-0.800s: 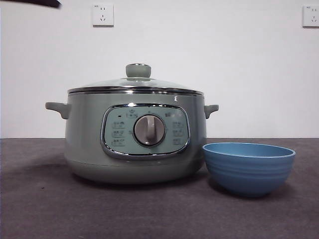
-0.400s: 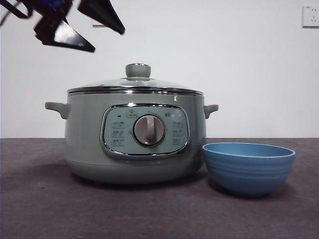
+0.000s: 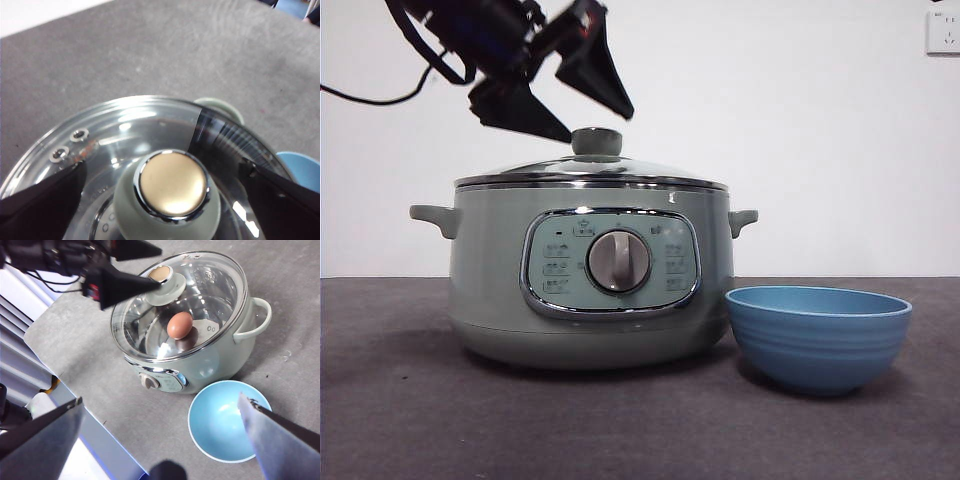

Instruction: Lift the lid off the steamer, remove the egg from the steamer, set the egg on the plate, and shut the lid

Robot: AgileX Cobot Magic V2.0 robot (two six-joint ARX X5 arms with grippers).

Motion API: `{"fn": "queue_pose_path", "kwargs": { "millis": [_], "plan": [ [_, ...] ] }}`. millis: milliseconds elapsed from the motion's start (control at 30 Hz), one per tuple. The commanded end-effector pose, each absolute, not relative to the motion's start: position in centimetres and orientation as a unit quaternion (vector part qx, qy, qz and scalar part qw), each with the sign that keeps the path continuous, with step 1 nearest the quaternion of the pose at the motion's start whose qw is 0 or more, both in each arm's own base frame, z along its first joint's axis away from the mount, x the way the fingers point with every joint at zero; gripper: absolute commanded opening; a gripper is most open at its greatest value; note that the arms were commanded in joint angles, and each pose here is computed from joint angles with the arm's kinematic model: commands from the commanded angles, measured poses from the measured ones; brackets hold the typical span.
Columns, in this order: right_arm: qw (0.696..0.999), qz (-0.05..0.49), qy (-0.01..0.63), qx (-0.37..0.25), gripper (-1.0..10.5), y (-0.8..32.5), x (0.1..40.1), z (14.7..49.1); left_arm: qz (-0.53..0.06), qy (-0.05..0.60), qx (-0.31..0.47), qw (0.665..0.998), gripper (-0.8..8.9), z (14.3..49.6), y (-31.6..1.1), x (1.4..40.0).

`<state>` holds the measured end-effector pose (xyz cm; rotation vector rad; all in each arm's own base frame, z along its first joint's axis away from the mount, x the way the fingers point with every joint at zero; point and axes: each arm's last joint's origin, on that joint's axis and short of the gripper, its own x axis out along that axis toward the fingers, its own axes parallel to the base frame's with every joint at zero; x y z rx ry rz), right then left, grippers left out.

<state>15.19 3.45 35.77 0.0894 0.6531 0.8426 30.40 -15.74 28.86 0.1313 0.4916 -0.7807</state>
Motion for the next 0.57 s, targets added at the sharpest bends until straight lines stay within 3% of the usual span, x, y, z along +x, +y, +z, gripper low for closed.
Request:
{"fn": "queue_pose_path", "kwargs": {
  "millis": [33,233,333,433,500,567],
  "plan": [
    [0.861,0.401,0.31,0.043,5.4,3.48,15.25,35.84,-0.377,0.247,0.076,0.89,5.65,27.79,-16.1,30.94],
    [0.861,0.401,0.309,0.043,5.4,3.48,15.26,35.86,-0.358,0.252,0.088,0.895,5.53,27.34,-16.25,31.15],
    [0.862,0.401,0.307,0.042,5.4,3.49,15.29,35.89,-0.36,0.252,0.088,0.894,3.3,27.34,-16.36,31.09],
    [0.862,0.401,0.306,0.041,5.4,3.49,15.29,35.89,-0.363,0.248,0.088,0.894,3.04,27.4,-16.49,31.06],
    [0.862,0.402,0.306,0.041,5.4,3.49,15.29,35.89,-0.367,0.248,0.088,0.892,1.89,27.41,-16.7,30.95],
    [0.862,0.402,0.306,0.041,5.4,3.49,15.29,35.89,-0.367,0.248,0.088,0.892,1.51,27.41,-16.7,30.95]
  ]
}}
